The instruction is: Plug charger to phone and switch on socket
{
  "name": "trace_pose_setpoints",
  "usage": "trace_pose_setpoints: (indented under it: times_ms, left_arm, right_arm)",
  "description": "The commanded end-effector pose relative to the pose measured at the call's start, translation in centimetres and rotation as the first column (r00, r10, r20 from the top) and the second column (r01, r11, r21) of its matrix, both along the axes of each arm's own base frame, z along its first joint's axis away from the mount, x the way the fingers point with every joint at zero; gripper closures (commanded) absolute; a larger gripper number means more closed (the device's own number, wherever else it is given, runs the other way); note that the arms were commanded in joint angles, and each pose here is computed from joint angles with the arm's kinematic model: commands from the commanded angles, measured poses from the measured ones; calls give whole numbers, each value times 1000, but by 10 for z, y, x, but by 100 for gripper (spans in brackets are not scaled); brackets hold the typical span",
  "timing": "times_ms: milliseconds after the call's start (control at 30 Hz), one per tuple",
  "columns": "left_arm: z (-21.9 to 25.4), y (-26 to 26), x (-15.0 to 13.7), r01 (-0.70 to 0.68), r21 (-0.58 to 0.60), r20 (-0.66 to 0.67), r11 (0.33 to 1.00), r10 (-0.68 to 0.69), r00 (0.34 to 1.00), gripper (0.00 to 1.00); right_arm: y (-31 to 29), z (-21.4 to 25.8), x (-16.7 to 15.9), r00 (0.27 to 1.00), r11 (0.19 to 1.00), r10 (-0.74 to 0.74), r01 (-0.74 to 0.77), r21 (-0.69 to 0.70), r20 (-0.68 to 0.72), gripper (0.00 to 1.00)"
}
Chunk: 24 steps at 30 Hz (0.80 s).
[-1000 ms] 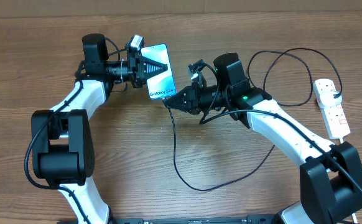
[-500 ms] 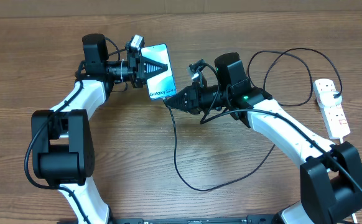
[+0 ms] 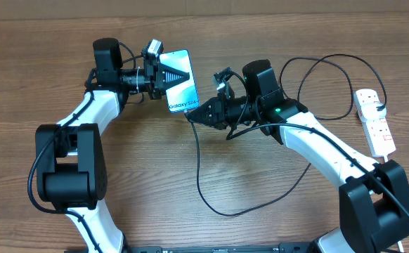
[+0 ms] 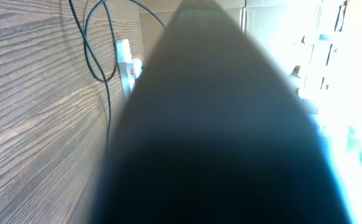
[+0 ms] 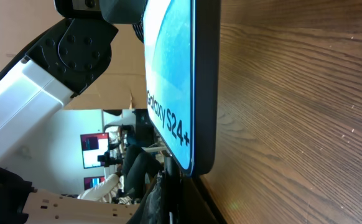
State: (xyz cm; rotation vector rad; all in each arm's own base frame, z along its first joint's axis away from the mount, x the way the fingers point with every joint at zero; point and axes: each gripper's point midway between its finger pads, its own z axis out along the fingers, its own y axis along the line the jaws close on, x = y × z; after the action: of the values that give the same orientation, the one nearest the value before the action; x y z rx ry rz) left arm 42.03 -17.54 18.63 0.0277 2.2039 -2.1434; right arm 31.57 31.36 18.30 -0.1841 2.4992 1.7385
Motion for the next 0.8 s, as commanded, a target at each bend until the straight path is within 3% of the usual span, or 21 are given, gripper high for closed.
trace_pose_setpoints:
  times_ms: [0, 400, 767]
  left_arm:
    - [8, -1, -6, 39, -21, 14, 999, -39, 999, 96]
    - [8, -1, -6, 39, -21, 14, 999, -38, 999, 96]
    - [8, -1, -6, 39, -22, -3, 999, -39, 999, 96]
  right_arm:
    - [-5, -2, 5, 1000, 1000, -19, 19, -3, 2, 96]
    - [-1, 12, 17, 997, 998, -46, 43, 37, 64, 96]
    - [11, 4, 17, 993, 996, -85, 86, -11, 78, 96]
